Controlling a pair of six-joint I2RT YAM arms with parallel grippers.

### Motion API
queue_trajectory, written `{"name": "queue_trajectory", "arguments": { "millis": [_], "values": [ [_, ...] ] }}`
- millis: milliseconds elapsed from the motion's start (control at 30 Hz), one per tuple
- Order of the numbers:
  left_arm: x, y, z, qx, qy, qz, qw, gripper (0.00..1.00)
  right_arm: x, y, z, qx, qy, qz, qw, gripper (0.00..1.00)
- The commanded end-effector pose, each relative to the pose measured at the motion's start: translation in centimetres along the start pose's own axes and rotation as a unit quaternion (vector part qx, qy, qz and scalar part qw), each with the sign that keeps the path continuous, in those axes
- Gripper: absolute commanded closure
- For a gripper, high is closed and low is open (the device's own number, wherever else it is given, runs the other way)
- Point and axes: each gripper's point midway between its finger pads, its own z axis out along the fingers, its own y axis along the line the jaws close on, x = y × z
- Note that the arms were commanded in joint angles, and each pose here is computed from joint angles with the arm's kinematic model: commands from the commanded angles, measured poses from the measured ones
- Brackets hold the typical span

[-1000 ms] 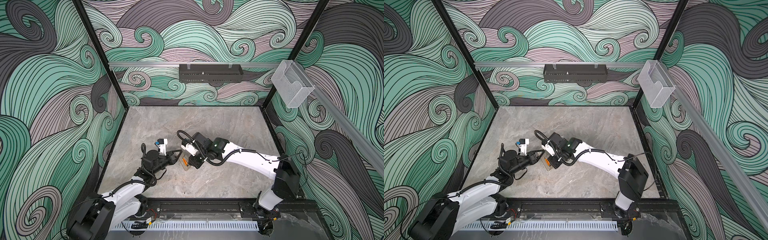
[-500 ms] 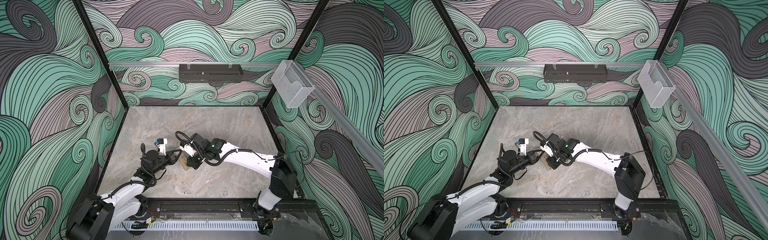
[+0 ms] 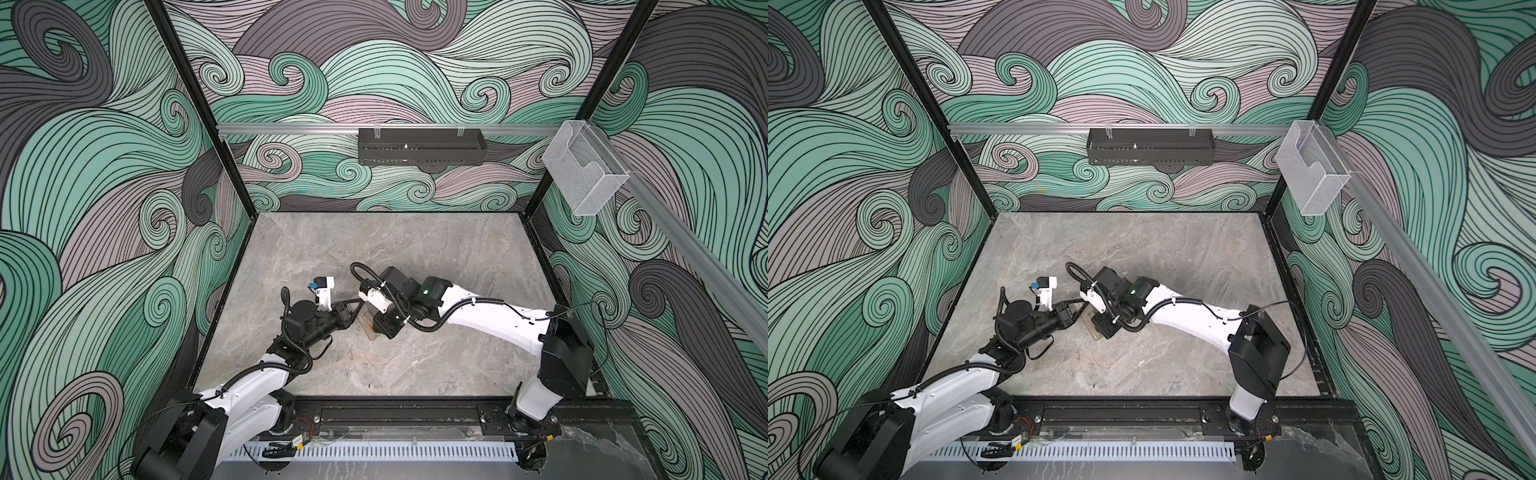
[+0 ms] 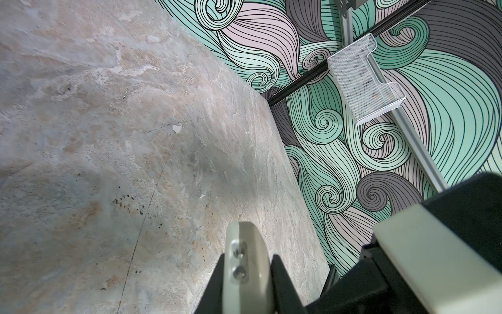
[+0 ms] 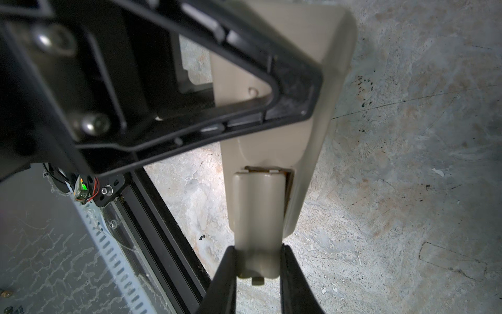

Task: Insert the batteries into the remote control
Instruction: 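Lower the cover onto the remote's battery compartment with the right gripper, then press the beige cover down flat over the compartment with the right gripper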

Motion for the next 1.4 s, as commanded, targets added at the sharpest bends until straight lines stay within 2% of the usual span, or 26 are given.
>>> {"name": "queue_trajectory", "arguments": {
  "millis": [0,867,1367],
  "values": [
    [-1.82,-1.84,-0.03,0.024,-0.026,0.018,0.999,1.00,-0.25,0.31,0.34,-0.001,0.002,0.002,1.000,0.89],
    [-1.85,-2.00,-0.12,0.027,-0.027,0.018,0.999,1.00,0.01,-0.52,0.37,0.022,0.000,0.008,1.000,0.92],
    [-1.86,-2.22,0.09,0.033,-0.024,0.018,0.999,1.00,-0.31,-0.17,0.83,0.012,0.003,0.003,1.000,0.91]
  ]
}}
